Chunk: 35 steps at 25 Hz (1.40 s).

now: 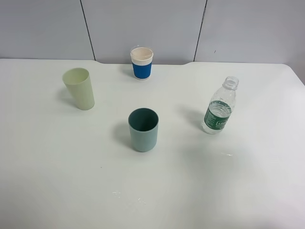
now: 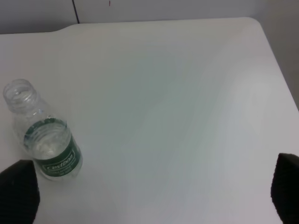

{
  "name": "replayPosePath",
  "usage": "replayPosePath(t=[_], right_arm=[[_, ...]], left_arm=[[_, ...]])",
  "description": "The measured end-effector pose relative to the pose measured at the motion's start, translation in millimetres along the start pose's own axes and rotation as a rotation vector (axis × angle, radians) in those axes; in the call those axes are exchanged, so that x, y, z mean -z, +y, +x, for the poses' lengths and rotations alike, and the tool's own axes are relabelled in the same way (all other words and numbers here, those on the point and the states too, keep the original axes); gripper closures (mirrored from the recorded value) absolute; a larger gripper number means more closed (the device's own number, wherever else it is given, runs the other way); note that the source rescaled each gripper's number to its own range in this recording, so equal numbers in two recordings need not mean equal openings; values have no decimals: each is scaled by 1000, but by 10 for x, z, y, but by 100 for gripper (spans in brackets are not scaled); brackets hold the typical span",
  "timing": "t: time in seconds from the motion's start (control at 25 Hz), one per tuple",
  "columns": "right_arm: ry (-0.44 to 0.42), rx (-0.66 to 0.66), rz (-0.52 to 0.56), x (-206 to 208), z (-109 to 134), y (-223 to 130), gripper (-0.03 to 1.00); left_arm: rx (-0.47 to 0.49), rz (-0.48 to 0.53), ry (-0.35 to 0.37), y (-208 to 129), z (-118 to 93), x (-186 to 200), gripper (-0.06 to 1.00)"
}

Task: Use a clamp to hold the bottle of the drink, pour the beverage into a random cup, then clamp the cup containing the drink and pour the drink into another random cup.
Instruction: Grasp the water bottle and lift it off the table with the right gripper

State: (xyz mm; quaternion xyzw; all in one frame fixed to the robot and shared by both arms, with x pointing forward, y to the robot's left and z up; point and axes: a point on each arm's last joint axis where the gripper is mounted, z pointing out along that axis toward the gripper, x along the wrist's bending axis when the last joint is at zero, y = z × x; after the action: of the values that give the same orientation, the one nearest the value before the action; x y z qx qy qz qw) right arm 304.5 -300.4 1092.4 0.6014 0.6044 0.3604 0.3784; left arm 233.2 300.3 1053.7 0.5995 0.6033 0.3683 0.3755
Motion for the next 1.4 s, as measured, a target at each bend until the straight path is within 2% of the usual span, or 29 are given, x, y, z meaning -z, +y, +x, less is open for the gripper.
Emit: replayPosePath(t=[0.56, 1.0, 1.4], right_arm=[[30, 52, 120, -635, 36, 154, -3], [215, 165, 148, -919, 391, 164, -3], [231, 176, 297, -1269, 520, 30, -3]], left_arm=[[0, 0, 0, 0, 0, 0, -6], [0, 0, 0, 0, 0, 0, -6], [0, 0, 0, 0, 0, 0, -6]])
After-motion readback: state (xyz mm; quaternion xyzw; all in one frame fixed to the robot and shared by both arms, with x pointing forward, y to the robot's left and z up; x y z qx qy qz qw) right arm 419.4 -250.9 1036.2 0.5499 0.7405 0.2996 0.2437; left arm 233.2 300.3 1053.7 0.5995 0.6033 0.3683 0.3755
